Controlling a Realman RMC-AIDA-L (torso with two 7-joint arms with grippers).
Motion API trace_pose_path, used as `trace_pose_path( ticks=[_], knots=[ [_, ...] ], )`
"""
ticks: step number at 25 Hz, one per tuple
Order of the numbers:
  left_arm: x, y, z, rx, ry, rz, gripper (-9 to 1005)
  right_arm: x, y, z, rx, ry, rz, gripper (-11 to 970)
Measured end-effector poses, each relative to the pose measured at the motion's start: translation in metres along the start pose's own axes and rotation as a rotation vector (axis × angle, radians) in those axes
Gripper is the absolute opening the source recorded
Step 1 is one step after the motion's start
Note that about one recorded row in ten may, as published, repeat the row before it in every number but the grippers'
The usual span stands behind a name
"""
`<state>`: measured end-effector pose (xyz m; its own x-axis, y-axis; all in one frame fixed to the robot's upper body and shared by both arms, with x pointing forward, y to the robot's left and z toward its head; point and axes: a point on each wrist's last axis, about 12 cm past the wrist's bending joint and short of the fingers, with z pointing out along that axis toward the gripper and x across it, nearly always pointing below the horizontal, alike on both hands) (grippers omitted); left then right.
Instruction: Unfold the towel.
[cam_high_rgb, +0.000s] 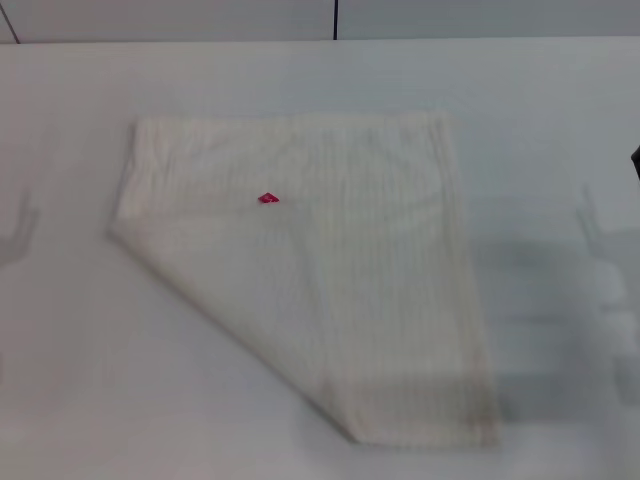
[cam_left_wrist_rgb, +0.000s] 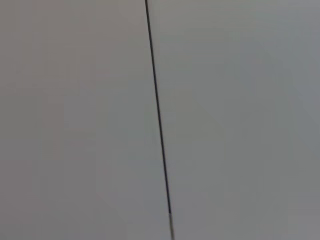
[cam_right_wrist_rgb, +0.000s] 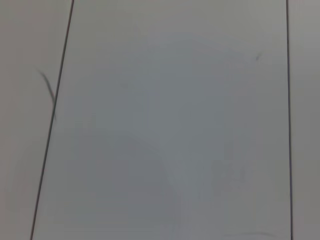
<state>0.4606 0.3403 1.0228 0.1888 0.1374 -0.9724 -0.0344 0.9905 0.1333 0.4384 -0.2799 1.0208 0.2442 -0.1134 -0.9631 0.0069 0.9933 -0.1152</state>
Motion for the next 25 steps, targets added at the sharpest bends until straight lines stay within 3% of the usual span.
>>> trace_pose_path(
  ticks=[8, 13, 16, 20, 23, 25],
  knots=[
    [0.001, -0.008, 0.002, 0.044, 0.011, -0.002, 809, 0.003, 0.008, 0.007, -0.022, 0.042, 0.028, 697],
    [0.002, -0.017, 0.014, 0.071, 0.043, -0.018, 809, 0.001, 0.023, 0.020, -0.056, 0.095, 0.108, 696],
    [0.000, -0.022, 0.022, 0.082, 0.059, -0.016, 808, -0.006, 0.035, 0.043, -0.135, 0.182, 0.176, 696],
    [-0.015, -0.044, 0.042, 0.136, 0.112, 0.024, 808, -0.020, 0.047, 0.068, -0.180, 0.260, 0.179, 695],
    [-0.032, -0.059, 0.059, 0.194, 0.181, 0.034, 808, -0.036, 0.056, 0.096, -0.242, 0.406, 0.142, 695],
    [-0.042, -0.063, 0.068, 0.224, 0.231, 0.028, 808, -0.054, 0.055, 0.121, -0.306, 0.547, 0.187, 694]
  ],
)
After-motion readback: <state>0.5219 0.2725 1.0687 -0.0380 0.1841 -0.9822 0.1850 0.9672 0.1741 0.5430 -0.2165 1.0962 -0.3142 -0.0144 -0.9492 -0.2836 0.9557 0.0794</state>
